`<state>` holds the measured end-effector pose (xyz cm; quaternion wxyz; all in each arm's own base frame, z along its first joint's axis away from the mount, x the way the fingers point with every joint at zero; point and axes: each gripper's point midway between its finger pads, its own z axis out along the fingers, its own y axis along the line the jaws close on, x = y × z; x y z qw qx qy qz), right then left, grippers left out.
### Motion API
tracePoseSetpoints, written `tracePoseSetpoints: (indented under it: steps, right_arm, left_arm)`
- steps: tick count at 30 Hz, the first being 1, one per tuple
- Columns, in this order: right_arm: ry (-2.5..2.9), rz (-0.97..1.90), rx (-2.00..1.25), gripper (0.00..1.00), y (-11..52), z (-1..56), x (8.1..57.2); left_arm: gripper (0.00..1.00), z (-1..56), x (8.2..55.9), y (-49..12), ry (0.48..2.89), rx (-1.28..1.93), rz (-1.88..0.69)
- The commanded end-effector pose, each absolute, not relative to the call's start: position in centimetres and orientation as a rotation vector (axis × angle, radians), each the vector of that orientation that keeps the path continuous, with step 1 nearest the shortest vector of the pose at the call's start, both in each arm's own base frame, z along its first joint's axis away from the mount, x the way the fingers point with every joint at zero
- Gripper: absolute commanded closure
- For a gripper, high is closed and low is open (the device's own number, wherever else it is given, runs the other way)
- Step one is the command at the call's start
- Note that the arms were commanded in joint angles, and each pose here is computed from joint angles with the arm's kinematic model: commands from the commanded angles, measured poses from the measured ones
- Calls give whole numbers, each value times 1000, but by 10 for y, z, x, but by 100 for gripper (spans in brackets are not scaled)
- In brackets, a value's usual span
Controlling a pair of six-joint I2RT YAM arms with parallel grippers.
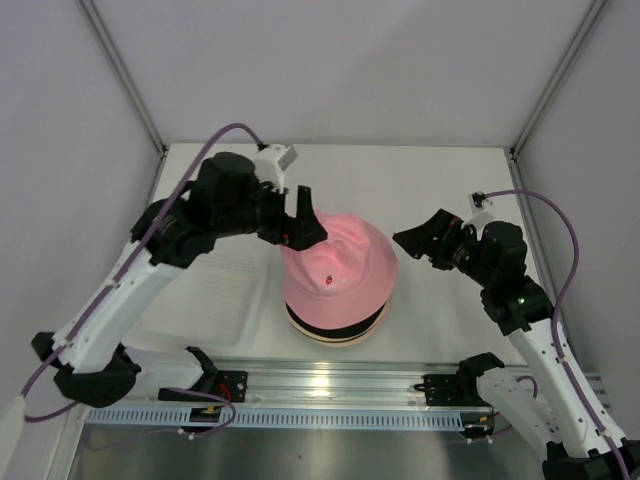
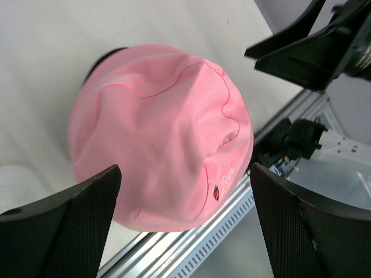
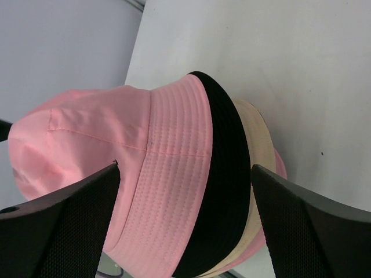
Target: Stack the hats
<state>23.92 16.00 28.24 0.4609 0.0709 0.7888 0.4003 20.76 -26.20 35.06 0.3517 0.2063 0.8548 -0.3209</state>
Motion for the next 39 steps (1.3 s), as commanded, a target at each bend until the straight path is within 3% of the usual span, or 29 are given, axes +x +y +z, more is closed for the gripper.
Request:
tracePoseSetpoints:
  steps: [1,11,21,31,34,36,37,39]
  right_arm:
    - [1953,1062,229,3,168,279,244]
    - [1859,1356,445,12,181,273,232]
    - [1883,1435,476,32,188,273,227]
    - [2017,1383,469,39,195,244,220]
    - [2024,1395,456,48,197,244,216]
    - [2021,1395,451,60,198,244,216]
    - [2021,1397,448,66,198,245,216]
    - [2028,1393,450,90,199,242,216]
  left_arm:
    - [5,388,210,-222,2066,296,-780]
    - [1,356,211,-164,2040,-113,-795]
    - [0,293,211,-161,2152,-276,-810]
    - [0,265,218,-160,2118,-473,-900]
    - [1,266,219,-162,2109,-467,-921]
    - [1,265,219,-164,2112,-468,-933]
    - [1,262,219,-165,2120,-473,-939]
    - [1,260,218,-166,2119,-488,-952]
